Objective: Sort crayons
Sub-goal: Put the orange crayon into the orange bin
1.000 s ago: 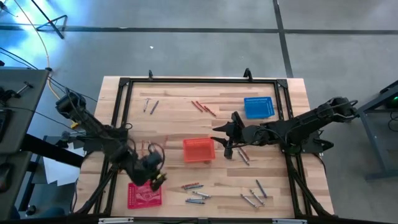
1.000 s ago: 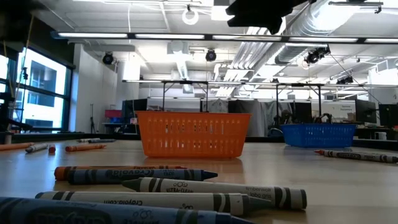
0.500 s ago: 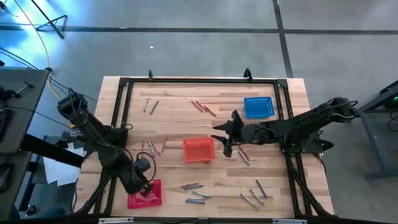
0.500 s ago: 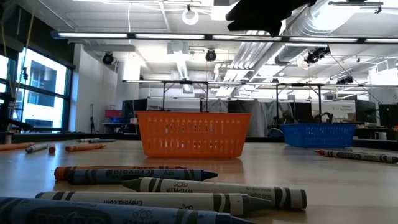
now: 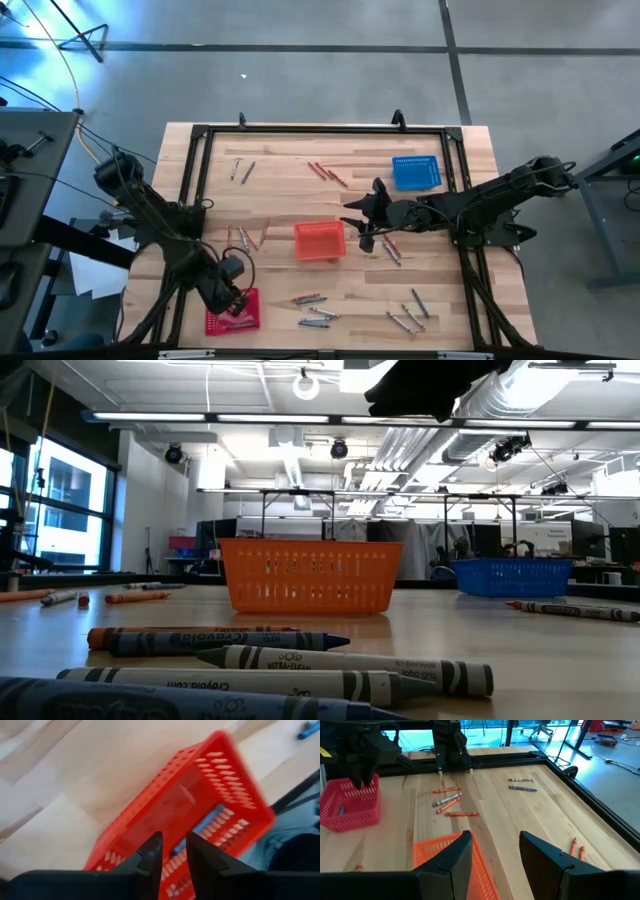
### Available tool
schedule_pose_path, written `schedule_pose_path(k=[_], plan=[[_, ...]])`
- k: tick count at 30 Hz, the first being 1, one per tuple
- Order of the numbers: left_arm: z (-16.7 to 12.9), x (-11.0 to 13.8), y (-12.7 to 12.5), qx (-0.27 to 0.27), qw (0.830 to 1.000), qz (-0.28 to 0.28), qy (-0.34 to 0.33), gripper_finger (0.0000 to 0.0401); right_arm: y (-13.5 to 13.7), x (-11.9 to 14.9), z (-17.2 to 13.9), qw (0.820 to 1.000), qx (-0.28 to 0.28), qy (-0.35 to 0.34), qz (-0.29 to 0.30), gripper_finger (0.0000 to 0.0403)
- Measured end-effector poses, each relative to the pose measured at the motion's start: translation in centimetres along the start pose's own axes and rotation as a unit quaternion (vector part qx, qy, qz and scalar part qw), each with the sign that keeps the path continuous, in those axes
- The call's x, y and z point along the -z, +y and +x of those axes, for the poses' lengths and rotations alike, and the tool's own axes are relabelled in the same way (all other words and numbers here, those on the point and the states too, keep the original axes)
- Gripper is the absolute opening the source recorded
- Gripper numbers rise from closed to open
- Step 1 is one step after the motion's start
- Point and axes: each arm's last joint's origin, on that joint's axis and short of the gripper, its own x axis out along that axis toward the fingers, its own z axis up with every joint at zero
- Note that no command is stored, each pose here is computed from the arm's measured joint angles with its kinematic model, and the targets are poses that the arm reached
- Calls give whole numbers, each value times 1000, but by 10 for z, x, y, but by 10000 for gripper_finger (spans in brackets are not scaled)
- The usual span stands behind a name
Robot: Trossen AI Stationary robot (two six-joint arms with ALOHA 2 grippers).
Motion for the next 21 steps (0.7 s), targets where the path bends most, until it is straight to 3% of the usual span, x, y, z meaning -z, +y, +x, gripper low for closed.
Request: schedule_pose_path(k=[7,11,16,21], plan=[[-17,-20,-13,89,993,57,-53,76,-4,5,-3,999,7,31,38,158],[-28,-38,-15,106,982,106,-116,76,-10,17,-12,991,27,103,86,158],[-44,-64,-13,91,953,180,-228,76,-19,47,-25,946,102,249,183,158],[-60,-85,-16,59,896,238,-371,76,-20,68,-36,894,190,321,246,158]])
